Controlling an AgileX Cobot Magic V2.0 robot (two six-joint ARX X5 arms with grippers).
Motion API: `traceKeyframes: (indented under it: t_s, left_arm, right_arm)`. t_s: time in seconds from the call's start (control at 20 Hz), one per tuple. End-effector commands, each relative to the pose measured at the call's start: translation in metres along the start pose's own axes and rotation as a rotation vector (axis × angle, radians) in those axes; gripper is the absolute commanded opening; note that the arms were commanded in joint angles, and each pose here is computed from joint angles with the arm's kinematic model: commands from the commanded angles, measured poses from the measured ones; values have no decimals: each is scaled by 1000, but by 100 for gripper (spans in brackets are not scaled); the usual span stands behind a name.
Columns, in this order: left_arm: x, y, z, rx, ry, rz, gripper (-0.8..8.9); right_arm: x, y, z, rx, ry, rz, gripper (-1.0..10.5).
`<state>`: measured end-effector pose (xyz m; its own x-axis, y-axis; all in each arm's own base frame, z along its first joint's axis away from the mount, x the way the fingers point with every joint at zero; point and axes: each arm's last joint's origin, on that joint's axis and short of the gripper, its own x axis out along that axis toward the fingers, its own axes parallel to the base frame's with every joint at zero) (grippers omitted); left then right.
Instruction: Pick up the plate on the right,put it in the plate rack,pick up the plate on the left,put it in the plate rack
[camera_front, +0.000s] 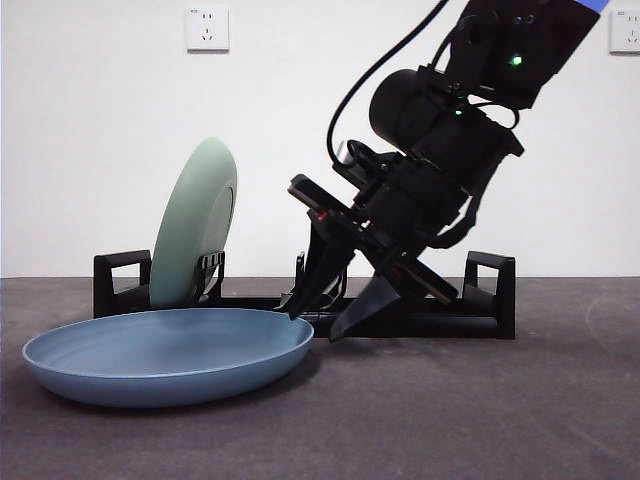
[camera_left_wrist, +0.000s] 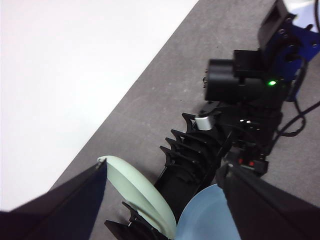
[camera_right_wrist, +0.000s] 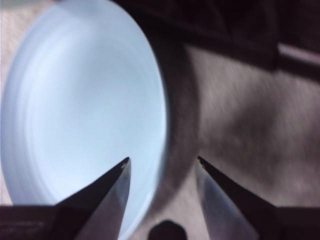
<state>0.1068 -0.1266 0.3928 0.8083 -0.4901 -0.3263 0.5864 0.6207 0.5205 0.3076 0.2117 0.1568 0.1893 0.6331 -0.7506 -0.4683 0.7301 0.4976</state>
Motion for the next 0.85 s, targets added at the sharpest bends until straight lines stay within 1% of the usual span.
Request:
traceKeyframes:
  t_s: [0.05,0.2,0.25,0.35,0.4,0.55,0.7,0.8,0.85]
  left_arm:
    - [1,-1,-1,8,5,3,373]
    - [1,-1,-1,9,7,2,373]
    - [1,-1,-1,9,8,3,373]
    - [2,-2,-1,10,9,2,373]
    - [3,-2,-1,10,12,0,373]
    - [7,-4,-1,17,27,-9,373]
    - [19,-10,-2,28,71,-46,373]
    - [30,-17,-4,46,107,-103,373]
    - [38,-22,-5,48,123,-159,373]
  right_arm:
    - [10,-3,-1,27,32,20,216]
    - [18,-5,-4,35,55,17,210]
    - [18,-4,-5,32,57,16,166]
    - [20,0,-6,22,60,12,0]
    - [21,1,-7,20,63,14,-17]
    - [20,0,-11,47,104,0,-17]
    - [14,0,-16,75,156,-31,-17]
    - [2,4,-16,54,167,-57,-17]
    - [-7,8,-16,44,163,-71,-17]
